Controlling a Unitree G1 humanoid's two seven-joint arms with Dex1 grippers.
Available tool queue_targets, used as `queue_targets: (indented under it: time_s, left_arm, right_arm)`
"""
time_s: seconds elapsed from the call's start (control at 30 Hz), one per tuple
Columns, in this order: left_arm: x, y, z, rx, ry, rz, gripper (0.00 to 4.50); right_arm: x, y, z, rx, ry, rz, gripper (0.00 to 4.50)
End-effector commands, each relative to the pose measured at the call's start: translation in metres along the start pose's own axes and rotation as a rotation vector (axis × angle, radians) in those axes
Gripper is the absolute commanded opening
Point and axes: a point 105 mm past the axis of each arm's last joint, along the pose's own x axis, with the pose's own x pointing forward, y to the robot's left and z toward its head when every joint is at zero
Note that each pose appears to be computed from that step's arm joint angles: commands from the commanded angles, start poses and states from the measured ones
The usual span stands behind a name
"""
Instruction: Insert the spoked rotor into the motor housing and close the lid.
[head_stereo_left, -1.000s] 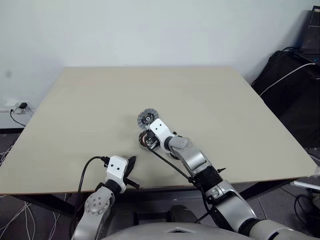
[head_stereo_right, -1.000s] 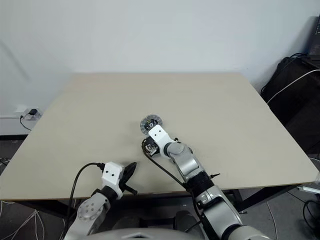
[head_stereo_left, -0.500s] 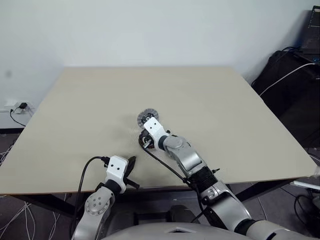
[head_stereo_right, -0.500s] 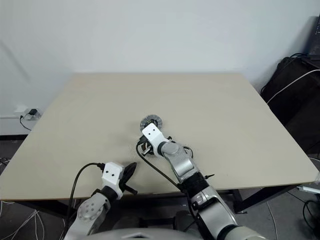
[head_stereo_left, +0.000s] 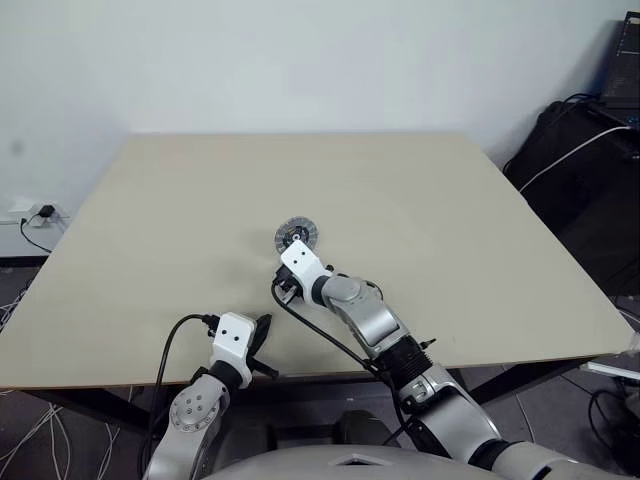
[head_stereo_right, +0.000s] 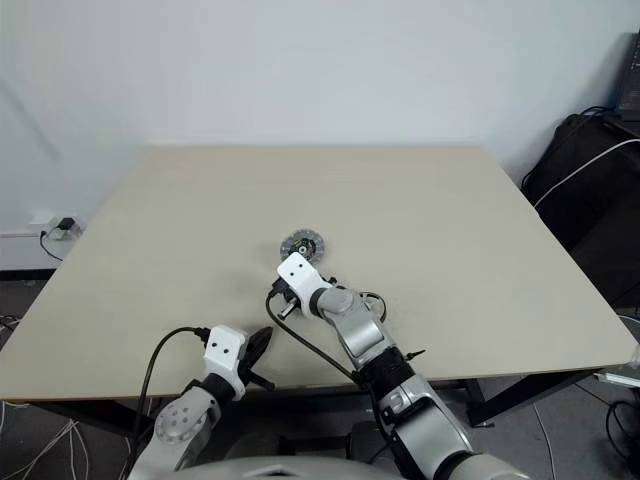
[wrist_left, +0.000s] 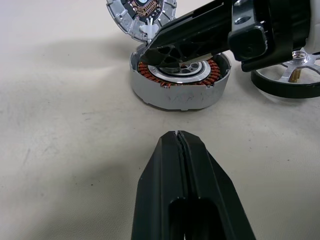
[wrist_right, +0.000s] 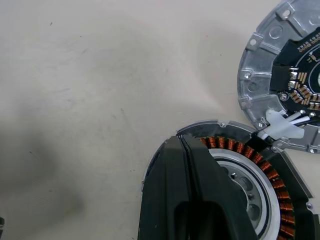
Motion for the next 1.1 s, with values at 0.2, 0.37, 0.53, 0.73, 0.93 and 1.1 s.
queue_targets:
  time_s: [0.2, 0.37, 0.53, 0.73, 0.93, 1.1]
  left_arm:
    - [0.002, -0.001, 0.012, 0.004, -0.047, 0.0, 0.04]
    - [0.002, 0.0, 0.012, 0.004, -0.047, 0.002, 0.04]
    - [0.003, 0.0, 0.013, 0.004, -0.047, 0.002, 0.04]
    - [0.003, 0.001, 0.013, 0.004, -0.048, 0.002, 0.04]
    - [0.004, 0.0, 0.014, 0.001, -0.049, -0.002, 0.04]
    - [0.004, -0.001, 0.013, -0.003, -0.048, -0.003, 0.04]
  right_arm:
    - [-0.001, -0.01, -0.001, 0.017, 0.006, -0.045, 0.03]
    - [-0.002, -0.013, -0.006, 0.021, 0.02, -0.055, 0.03]
    - [-0.005, -0.017, -0.007, 0.021, 0.022, -0.066, 0.03]
    - [-0.011, -0.02, -0.012, -0.006, 0.041, -0.069, 0.03]
    - [-0.014, -0.021, -0.013, -0.002, 0.042, -0.075, 0.03]
    - [-0.015, -0.018, -0.009, 0.0, 0.023, -0.062, 0.03]
